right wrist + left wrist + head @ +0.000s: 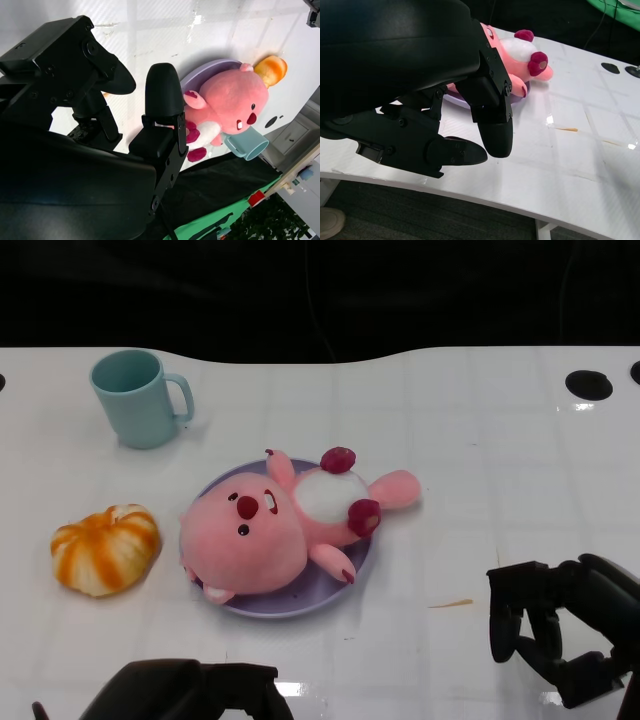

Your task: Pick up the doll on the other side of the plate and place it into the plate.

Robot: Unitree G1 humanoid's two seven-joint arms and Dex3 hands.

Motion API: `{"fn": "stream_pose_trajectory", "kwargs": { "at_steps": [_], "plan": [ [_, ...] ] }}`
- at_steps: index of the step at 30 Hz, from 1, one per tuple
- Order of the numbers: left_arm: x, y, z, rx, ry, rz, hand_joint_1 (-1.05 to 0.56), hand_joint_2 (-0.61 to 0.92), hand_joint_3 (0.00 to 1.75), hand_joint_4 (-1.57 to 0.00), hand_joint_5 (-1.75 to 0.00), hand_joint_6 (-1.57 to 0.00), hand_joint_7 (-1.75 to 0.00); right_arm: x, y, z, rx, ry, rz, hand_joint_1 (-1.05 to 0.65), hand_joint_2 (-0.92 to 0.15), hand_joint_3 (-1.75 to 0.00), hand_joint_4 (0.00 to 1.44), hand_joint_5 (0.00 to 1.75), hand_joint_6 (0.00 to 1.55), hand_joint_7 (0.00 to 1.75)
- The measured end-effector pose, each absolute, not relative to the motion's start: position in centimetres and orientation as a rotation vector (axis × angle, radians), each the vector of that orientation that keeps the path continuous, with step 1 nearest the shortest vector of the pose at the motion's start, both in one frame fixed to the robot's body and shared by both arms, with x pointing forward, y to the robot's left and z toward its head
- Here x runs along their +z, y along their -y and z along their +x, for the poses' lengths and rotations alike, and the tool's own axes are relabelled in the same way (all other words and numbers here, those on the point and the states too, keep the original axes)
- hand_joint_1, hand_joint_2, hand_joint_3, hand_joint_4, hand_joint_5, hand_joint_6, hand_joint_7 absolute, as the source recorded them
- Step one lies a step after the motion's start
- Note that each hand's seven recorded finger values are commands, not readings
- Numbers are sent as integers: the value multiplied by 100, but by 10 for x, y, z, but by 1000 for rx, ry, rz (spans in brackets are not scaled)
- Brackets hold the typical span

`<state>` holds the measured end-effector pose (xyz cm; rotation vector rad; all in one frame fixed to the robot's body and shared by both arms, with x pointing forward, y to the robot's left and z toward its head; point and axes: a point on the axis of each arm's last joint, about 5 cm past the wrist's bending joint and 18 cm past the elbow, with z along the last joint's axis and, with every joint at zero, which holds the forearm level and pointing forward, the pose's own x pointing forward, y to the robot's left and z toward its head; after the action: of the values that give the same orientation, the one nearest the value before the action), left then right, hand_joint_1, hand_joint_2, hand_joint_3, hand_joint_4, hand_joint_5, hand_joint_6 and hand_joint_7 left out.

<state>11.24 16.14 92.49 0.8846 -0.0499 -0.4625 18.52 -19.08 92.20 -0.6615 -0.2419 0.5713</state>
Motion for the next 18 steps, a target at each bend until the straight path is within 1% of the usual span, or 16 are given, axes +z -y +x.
{"fn": "stream_pose_trajectory", "kwargs": {
  "at_steps": [4,8,18],
  "plan": [
    [924,-162,113,-456,49,886,-25,92,35,-67,-156,-80,-79,918,188,188,567,252,-642,0,-31,-136,90,175,76,151],
    [925,-163,114,-448,57,887,-25,92,35,-67,-157,-80,-79,915,185,190,567,255,-625,-1,-31,-137,89,175,77,149],
    [926,-165,115,-438,61,874,-26,92,36,-64,-157,-78,-80,916,181,193,580,267,-604,-1,-29,-138,89,175,80,145]
  ]
}}
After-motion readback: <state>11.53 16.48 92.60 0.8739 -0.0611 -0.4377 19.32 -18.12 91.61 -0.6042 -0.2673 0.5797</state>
